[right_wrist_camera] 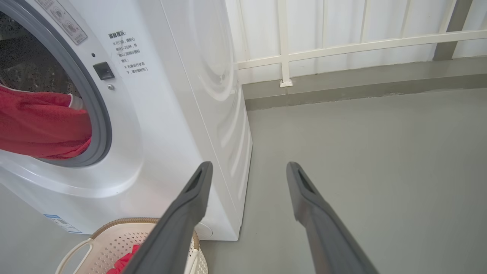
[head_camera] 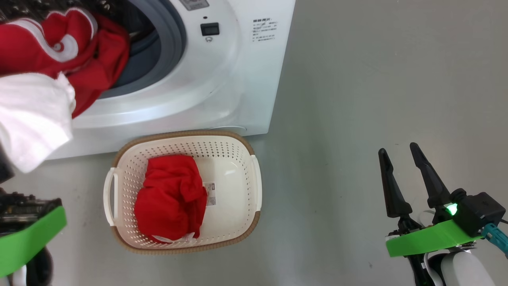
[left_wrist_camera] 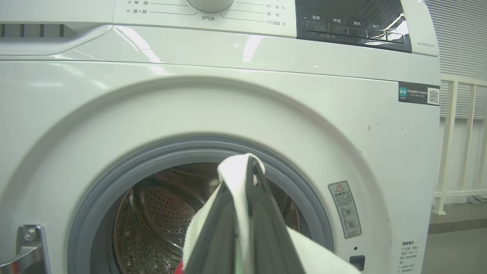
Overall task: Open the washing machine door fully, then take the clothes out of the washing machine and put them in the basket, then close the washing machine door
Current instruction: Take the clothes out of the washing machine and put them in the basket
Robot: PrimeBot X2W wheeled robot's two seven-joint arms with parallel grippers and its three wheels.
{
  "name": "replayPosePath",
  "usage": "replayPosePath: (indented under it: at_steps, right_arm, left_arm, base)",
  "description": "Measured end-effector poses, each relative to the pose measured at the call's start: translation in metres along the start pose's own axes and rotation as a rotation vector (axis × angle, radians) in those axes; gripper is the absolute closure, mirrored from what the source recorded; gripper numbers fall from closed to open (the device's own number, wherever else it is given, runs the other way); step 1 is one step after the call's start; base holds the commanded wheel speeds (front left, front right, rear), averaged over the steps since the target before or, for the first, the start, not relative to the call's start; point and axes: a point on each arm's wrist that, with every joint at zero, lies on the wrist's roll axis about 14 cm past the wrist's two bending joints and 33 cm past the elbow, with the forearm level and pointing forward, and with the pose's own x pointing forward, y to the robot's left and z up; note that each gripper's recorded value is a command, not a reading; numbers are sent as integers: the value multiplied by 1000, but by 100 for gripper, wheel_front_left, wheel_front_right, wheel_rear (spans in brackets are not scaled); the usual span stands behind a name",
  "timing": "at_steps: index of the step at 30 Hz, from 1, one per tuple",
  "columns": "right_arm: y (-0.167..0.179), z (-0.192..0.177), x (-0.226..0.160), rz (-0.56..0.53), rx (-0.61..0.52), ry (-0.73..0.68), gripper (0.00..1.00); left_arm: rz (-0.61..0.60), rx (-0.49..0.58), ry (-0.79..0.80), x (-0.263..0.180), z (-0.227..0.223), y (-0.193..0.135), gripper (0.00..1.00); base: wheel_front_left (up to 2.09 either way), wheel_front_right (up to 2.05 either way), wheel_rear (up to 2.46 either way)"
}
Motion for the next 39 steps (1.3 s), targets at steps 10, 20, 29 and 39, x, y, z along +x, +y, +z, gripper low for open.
replayPosePath:
  at_steps: [10,20,29,39]
  right_arm:
    - [3,-3,-1,8,2,9,0]
    - [1,-17,2,5,7,45,0]
    - [-4,-26,14,-3,7,60,0]
    - [-11,-43,27,-15,5,90,0]
  left_arm:
    - [33,-39,254,-38,-72,3,100]
    - [57,-81,556,-89,-161,3,86]
    - [23,-90,763,-115,-228,-9,84]
    - [-5,-81,869,-119,-276,-13,96]
  base:
    - [0,0,0]
    - [0,0,0]
    - [0,0,0]
    - [0,0,0]
